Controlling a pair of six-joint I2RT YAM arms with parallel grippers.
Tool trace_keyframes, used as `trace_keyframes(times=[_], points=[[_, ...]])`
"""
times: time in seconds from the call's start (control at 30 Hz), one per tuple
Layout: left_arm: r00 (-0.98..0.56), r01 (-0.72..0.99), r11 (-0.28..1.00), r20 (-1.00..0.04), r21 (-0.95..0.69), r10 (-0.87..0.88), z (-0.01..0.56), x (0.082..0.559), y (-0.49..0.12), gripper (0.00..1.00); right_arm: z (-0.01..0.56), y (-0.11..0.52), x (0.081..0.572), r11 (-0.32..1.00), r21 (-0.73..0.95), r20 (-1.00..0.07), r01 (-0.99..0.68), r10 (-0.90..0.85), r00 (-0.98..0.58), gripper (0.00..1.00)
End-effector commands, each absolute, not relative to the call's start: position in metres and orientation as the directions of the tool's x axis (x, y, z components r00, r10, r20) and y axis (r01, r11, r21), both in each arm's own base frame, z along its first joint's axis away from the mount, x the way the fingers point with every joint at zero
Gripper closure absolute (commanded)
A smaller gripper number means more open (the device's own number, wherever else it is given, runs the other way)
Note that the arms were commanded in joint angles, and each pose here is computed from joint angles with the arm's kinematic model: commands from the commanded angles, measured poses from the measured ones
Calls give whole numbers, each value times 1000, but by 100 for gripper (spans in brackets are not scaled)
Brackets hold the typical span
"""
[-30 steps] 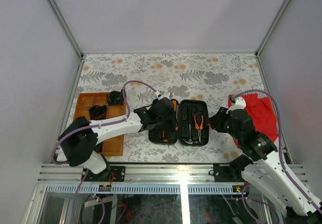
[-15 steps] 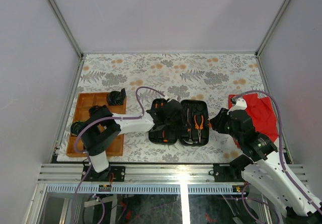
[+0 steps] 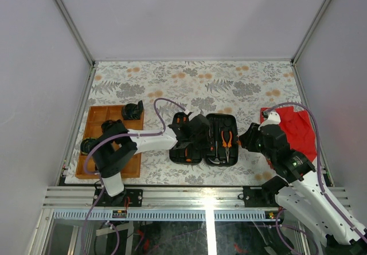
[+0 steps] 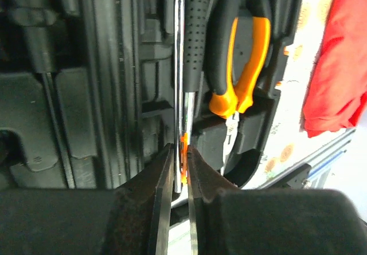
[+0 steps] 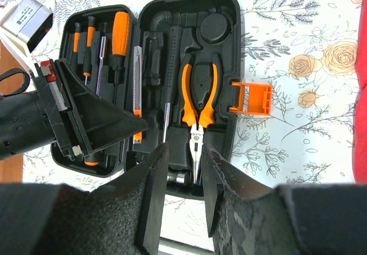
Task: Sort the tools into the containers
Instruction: Place the utility knife in the storage box.
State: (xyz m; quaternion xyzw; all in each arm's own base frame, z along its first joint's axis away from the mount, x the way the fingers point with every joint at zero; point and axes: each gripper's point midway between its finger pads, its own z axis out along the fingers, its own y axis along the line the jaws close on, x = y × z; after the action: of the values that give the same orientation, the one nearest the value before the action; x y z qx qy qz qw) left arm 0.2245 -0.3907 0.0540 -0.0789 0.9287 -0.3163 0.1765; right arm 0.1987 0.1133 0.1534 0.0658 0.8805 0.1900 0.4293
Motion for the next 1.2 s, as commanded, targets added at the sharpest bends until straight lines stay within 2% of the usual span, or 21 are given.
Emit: trace_keyframes(times=[0.0,0.4,0.73,0.87,1.17], points=[[-907,-34,827,-330,-561,-261,58,231,-381,87,165,117,205,910,410,-748,-58,299,-592,63],[-906,-17,860,-357,-510,-229,53,237,-379,70,162,117,204,912,407,-744,-57,294,-600,63],[-867,102,842,-463,-530,-186,103,238,-368,63,145,148,202,881,443,-693,-169,217,-687,60],[-833,132,858,-525,-497,-176,117,240,-344,62,132,168,200,853,466,-655,-235,154,-740,59],[-809,35,894,-537,-447,-237,99,251,-244,62,110,200,214,819,505,-575,-272,85,-813,61]])
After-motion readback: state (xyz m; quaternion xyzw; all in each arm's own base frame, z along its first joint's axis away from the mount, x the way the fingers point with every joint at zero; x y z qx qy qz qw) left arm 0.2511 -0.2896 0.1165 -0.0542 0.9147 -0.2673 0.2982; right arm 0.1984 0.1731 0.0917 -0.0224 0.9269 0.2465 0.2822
